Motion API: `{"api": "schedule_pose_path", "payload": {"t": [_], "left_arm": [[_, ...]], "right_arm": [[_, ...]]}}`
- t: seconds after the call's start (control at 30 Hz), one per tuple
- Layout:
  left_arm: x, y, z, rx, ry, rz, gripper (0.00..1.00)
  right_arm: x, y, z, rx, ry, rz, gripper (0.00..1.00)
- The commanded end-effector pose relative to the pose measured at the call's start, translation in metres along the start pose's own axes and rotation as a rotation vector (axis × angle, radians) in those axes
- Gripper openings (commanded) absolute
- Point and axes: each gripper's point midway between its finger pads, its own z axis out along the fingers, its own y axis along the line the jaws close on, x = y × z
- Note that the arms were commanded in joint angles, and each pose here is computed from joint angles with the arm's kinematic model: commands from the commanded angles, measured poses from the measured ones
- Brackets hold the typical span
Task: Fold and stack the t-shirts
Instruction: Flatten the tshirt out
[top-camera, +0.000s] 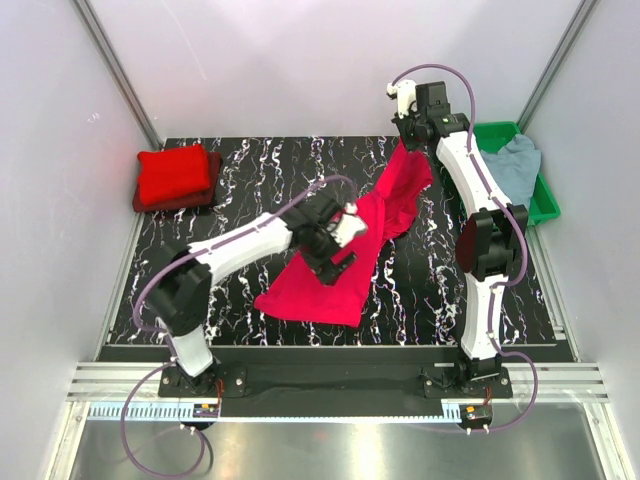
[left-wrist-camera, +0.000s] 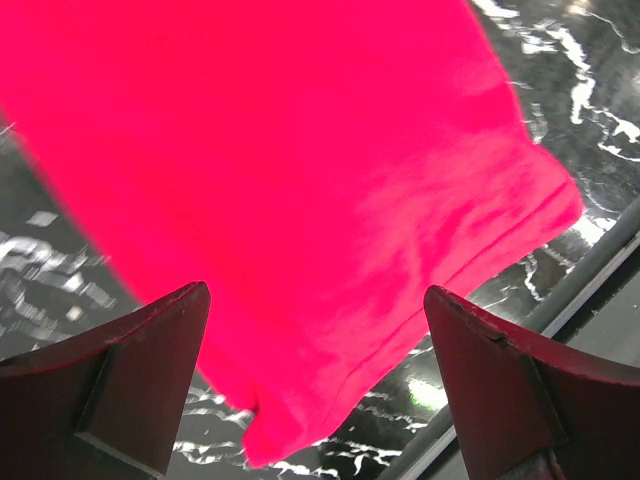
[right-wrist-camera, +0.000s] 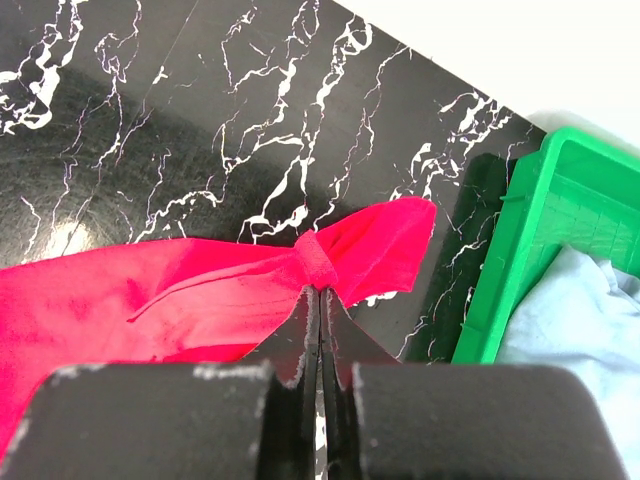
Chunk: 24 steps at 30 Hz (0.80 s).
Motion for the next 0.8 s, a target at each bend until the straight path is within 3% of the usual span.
{"api": "schedule_pose_path", "payload": {"t": [0.0, 0.33, 0.53, 0.6, 0.7, 0.73, 0.77], "left_arm": [[-0.02, -0.021, 0.008, -0.024, 0.009, 0.079, 0.96], [-0.011, -0.084, 0.063, 0.045, 0.161, 0.159, 0.96], [-0.004, -0.099, 0.091, 0.061, 0.226, 0.166, 0.94], [-0.007, -0.101, 0.096, 0.053, 0.231, 0.174, 0.88], [-0.007, -0.099, 0.102, 0.047, 0.245, 0.185, 0.65], [-0.009, -0.098, 0.099, 0.041, 0.236, 0.188, 0.55], [-0.009, -0.096, 0.097, 0.032, 0.235, 0.191, 0.28]], "right_arm": [[-0.022, -0.008, -0.015, 0.027, -0.066, 0.006, 0.0], [-0.027, -0.021, -0.008, 0.042, -0.088, 0.044, 0.0], [-0.029, -0.024, -0.012, 0.038, -0.099, 0.065, 0.0], [-0.029, -0.028, -0.014, 0.041, -0.1, 0.073, 0.0], [-0.027, -0.026, -0.014, 0.038, -0.093, 0.075, 0.0], [-0.028, -0.026, -0.015, 0.038, -0.096, 0.075, 0.0], [-0.027, -0.026, -0.015, 0.04, -0.094, 0.072, 0.0]]}}
